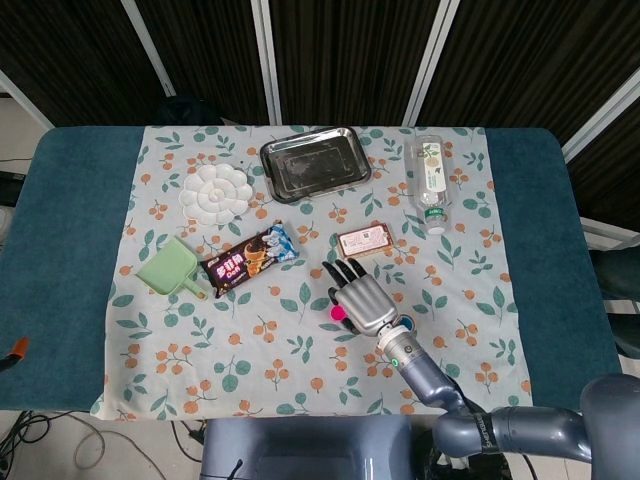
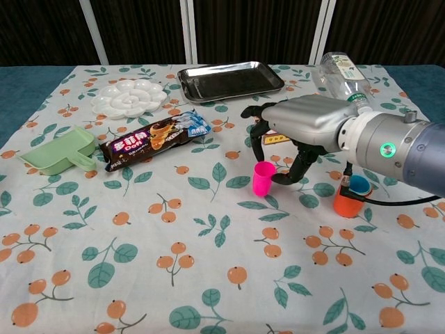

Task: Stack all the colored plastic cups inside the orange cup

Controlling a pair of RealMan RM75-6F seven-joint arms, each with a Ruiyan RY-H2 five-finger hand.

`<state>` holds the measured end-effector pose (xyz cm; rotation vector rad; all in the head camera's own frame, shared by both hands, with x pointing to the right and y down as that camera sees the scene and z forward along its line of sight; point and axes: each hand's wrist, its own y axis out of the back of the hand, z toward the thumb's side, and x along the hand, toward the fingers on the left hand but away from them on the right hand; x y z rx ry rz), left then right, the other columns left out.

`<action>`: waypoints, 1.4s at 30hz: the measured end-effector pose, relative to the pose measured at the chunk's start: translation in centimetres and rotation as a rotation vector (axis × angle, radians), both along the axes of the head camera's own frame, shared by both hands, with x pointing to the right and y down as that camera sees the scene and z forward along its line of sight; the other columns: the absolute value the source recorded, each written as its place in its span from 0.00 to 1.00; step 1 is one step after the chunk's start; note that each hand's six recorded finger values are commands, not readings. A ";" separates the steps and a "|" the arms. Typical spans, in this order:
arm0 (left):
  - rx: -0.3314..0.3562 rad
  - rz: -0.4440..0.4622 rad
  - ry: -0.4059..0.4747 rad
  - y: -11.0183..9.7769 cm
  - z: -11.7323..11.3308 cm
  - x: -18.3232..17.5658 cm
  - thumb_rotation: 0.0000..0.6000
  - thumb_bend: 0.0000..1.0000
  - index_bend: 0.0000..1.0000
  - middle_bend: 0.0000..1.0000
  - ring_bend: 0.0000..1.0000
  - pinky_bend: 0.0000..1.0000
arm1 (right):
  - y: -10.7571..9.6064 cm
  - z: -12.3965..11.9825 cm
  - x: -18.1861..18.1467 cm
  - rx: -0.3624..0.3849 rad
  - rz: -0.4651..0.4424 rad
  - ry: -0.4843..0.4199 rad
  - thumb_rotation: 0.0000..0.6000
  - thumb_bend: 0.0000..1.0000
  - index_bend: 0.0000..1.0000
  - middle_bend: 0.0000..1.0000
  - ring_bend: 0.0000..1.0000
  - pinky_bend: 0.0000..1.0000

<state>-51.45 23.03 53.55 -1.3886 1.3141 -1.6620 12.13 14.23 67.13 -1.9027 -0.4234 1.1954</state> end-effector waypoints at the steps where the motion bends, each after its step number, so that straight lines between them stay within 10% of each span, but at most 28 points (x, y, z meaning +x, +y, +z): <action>1: 0.000 0.000 0.000 0.0 0.0 0.0 1.00 0.21 0.10 0.06 0.01 0.00 | -0.1 -0.2 0.1 0.000 0.001 -0.002 1.00 0.46 0.54 0.00 0.05 0.09; 19: 0.001 -0.002 0.002 0.1 -0.1 0.1 1.00 0.21 0.10 0.06 0.01 0.00 | -1.2 -5.9 6.0 -0.036 0.043 0.009 1.00 0.46 0.55 0.00 0.05 0.09; 42: -0.005 0.003 -0.003 0.2 0.1 0.2 1.00 0.21 0.10 0.06 0.01 0.00 | 0.0 -6.4 11.6 -0.058 0.091 0.066 1.00 0.46 0.55 0.00 0.05 0.09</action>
